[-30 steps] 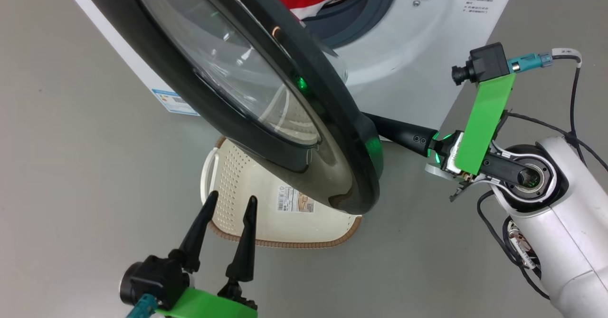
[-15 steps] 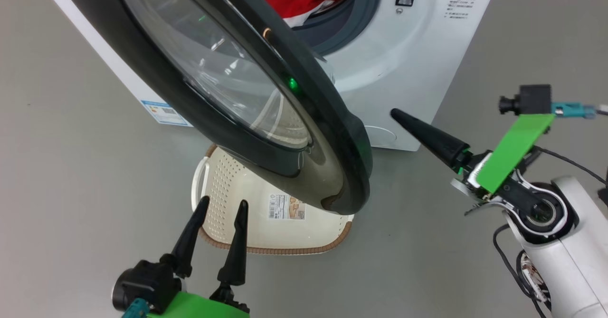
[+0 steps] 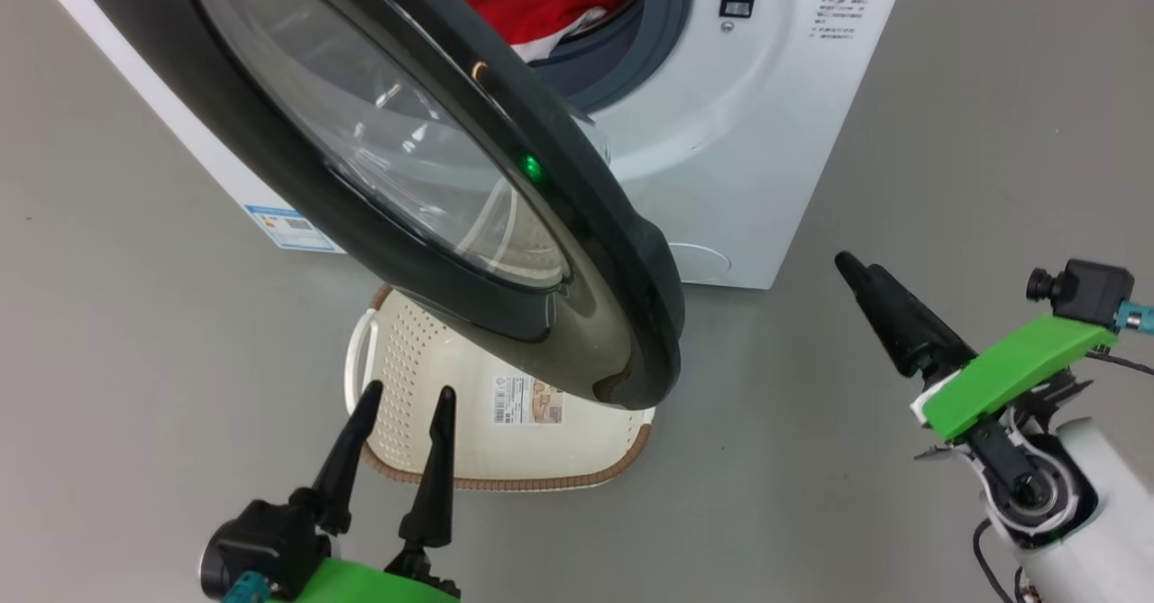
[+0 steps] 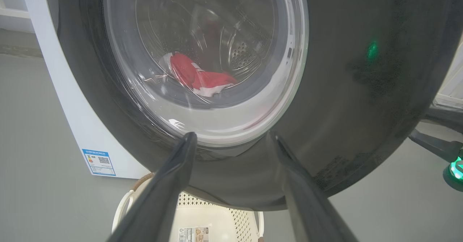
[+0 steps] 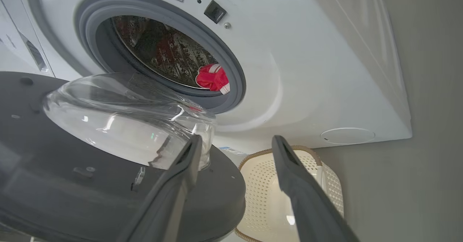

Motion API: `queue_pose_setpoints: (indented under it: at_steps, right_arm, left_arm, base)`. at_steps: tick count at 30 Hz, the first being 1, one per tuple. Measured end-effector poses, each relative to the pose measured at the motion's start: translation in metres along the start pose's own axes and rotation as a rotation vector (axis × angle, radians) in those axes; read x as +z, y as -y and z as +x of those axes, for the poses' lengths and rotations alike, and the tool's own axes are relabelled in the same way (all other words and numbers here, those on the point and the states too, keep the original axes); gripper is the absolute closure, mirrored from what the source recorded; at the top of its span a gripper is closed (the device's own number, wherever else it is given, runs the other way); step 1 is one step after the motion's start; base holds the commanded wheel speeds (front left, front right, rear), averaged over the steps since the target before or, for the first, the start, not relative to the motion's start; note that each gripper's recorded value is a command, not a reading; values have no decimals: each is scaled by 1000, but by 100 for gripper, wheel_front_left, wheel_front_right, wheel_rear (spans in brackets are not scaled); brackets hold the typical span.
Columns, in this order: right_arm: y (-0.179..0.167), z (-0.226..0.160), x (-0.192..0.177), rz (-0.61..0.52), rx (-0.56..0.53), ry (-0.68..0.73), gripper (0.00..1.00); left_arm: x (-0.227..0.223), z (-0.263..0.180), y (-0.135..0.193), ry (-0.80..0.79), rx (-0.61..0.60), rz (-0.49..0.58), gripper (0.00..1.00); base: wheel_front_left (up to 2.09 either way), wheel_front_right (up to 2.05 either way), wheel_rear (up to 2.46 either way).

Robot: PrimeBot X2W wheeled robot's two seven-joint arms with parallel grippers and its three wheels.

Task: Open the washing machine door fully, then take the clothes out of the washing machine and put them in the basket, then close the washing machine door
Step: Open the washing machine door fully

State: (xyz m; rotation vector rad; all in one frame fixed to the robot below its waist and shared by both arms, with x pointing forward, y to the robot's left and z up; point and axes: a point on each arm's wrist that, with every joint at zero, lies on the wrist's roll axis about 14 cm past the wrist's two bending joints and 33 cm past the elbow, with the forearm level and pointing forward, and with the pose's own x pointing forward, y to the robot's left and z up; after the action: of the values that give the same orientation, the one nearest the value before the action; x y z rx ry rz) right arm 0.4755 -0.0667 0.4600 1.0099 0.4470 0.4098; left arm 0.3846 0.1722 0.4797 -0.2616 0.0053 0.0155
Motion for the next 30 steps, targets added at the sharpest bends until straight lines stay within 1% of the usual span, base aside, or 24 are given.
queue_pose_setpoints:
  at_steps: [5,10,13,15,18,26,28,30]
  right_arm:
    - [10,-10,-1,-227,-24,70,0]
    - [19,-20,4,-370,-36,128,0]
    - [21,-23,10,-434,-46,147,0]
    - [18,-25,28,-461,-52,217,0]
    - [8,-30,49,-538,-50,312,0]
    - [10,-58,56,-656,-130,436,0]
    - [12,-63,54,-670,-153,448,0]
    - [19,-70,53,-661,-184,456,0]
  left_arm:
    - [0,1,-1,1,1,0,0]
    - [2,0,0,7,-2,-1,0]
    - [4,1,1,12,-7,-3,0]
    - [4,1,0,12,-7,-1,0]
    - [3,2,1,10,-9,3,0]
    - [3,2,-1,10,-5,3,0]
    - [3,2,-1,11,-4,5,0]
    - [4,1,-1,14,-5,5,0]
  base:
    - [0,0,0]
    - [0,0,0]
    - [0,0,0]
    - [0,0,0]
    - [0,0,0]
    - [0,0,0]
    - [0,0,0]
    - [0,0,0]
